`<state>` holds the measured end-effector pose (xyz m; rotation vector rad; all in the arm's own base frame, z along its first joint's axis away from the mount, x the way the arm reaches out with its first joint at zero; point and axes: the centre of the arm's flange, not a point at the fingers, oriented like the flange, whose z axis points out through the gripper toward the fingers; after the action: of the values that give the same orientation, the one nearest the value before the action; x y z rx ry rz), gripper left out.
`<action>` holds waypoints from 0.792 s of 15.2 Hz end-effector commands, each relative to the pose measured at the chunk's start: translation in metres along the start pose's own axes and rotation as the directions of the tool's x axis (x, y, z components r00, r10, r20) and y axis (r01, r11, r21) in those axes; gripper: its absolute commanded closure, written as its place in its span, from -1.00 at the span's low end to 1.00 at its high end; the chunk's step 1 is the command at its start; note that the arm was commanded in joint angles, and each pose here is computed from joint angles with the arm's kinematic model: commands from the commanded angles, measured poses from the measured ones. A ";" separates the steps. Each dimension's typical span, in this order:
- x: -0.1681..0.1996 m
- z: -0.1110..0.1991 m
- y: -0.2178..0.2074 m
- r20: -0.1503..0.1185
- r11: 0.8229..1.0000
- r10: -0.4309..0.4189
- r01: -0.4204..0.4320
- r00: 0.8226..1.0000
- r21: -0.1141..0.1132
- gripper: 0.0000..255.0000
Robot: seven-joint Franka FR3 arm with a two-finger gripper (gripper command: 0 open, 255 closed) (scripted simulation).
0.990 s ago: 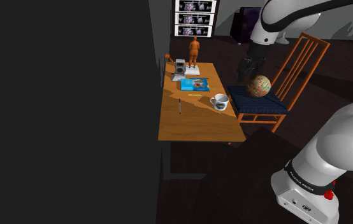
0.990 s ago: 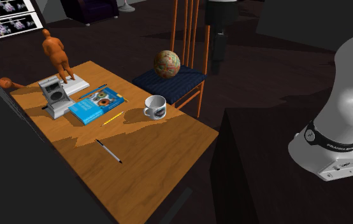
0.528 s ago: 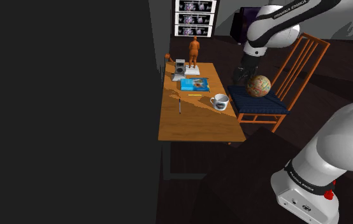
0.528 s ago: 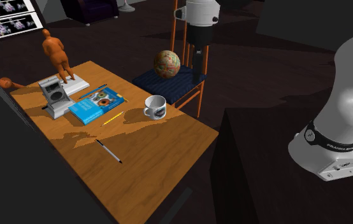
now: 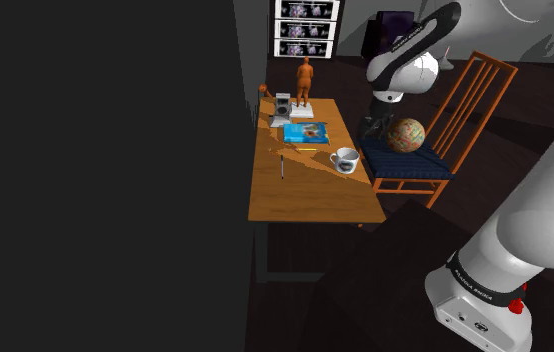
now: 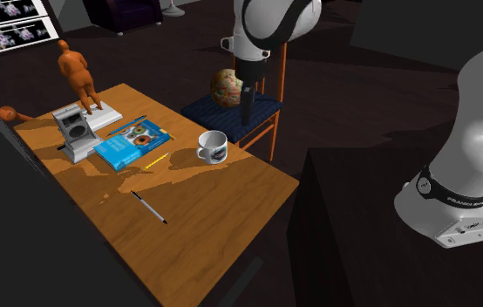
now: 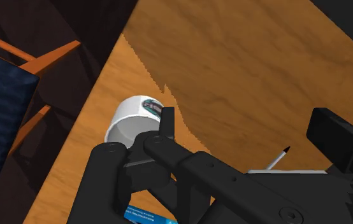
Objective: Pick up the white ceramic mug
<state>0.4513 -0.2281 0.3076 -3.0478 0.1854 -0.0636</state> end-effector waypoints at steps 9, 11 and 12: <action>0.064 0.085 0.078 -0.033 1.000 0.007 -0.008 0.999 -0.009 -1.00; 0.077 0.101 0.094 -0.040 1.000 0.009 -0.009 0.999 -0.010 -1.00; 0.083 0.109 0.101 -0.043 1.000 0.010 -0.010 0.999 -0.011 -1.00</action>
<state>0.5210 -0.3214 0.2019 -3.0584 0.2033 -0.1228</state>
